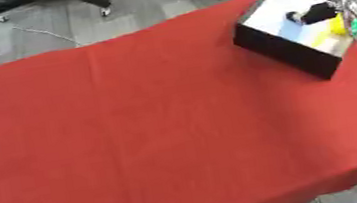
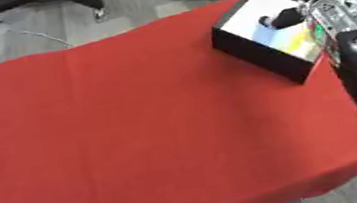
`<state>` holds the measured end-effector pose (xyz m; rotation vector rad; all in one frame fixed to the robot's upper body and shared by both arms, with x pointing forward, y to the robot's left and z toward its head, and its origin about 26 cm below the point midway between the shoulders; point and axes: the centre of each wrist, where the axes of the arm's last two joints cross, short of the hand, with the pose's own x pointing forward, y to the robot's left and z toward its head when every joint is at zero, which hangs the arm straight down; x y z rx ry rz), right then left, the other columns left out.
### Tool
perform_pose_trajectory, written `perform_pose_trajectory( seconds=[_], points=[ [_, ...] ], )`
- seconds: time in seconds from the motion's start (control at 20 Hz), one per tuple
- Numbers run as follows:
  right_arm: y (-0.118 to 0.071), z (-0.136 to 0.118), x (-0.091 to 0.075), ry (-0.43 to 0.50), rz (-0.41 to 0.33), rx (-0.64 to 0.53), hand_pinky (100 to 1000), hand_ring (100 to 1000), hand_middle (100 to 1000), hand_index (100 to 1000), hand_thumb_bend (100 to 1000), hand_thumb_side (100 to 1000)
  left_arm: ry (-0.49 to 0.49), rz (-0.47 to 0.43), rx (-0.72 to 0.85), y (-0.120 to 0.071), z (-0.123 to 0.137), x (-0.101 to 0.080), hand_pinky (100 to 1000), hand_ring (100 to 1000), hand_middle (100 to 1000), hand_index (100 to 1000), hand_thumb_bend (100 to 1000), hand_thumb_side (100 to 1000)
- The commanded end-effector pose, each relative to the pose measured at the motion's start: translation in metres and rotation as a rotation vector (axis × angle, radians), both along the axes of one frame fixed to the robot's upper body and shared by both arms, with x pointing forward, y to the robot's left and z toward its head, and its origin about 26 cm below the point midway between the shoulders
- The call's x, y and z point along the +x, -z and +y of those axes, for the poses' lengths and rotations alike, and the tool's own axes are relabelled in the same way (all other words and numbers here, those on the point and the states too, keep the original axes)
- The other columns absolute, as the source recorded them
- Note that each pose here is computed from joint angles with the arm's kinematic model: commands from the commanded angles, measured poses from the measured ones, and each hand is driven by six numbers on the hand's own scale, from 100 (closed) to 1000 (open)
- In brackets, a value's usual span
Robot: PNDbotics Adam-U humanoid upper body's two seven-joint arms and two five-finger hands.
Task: Pick up the objects with one hand, pass them to the other hand, and then place them into the box on the other side of the table.
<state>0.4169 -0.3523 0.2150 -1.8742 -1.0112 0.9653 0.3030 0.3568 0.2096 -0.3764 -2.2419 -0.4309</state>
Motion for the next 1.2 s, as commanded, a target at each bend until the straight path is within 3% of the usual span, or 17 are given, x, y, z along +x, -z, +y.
perform_pose_trajectory(
  seconds=[0.05, 0.2, 0.4, 0.7, 1.0, 1.2],
  points=[
    [-0.035, 0.02, -0.025, -0.055, -0.251, -0.095, 910, 847, 909, 994, 543, 681, -0.041, -0.031, -0.013, -0.009, -0.002, -0.009, 724, 523, 505, 726, 285, 733],
    [-0.03, 0.044, -0.046, -0.113, -0.395, -0.091, 842, 795, 879, 998, 503, 669, -0.074, -0.042, -0.056, -0.01, -0.009, -0.014, 726, 529, 509, 727, 288, 714],
    [-0.013, 0.071, -0.072, -0.18, -0.553, 0.011, 769, 742, 843, 1000, 493, 667, -0.09, -0.058, -0.103, -0.005, -0.014, -0.015, 726, 535, 513, 727, 294, 708],
    [0.016, 0.109, -0.099, -0.344, -0.706, 0.239, 690, 679, 808, 1000, 459, 617, -0.114, -0.043, -0.177, 0.009, -0.018, -0.016, 730, 549, 524, 729, 311, 717],
    [0.056, 0.137, -0.104, -0.485, -0.693, 0.487, 630, 635, 793, 1000, 442, 591, -0.146, 0.027, -0.182, 0.033, -0.018, -0.023, 741, 565, 536, 739, 279, 803],
    [0.071, 0.141, -0.1, -0.521, -0.672, 0.555, 614, 617, 787, 1000, 427, 584, -0.195, 0.089, -0.161, 0.048, -0.014, -0.03, 744, 570, 540, 740, 253, 831]
  ],
)
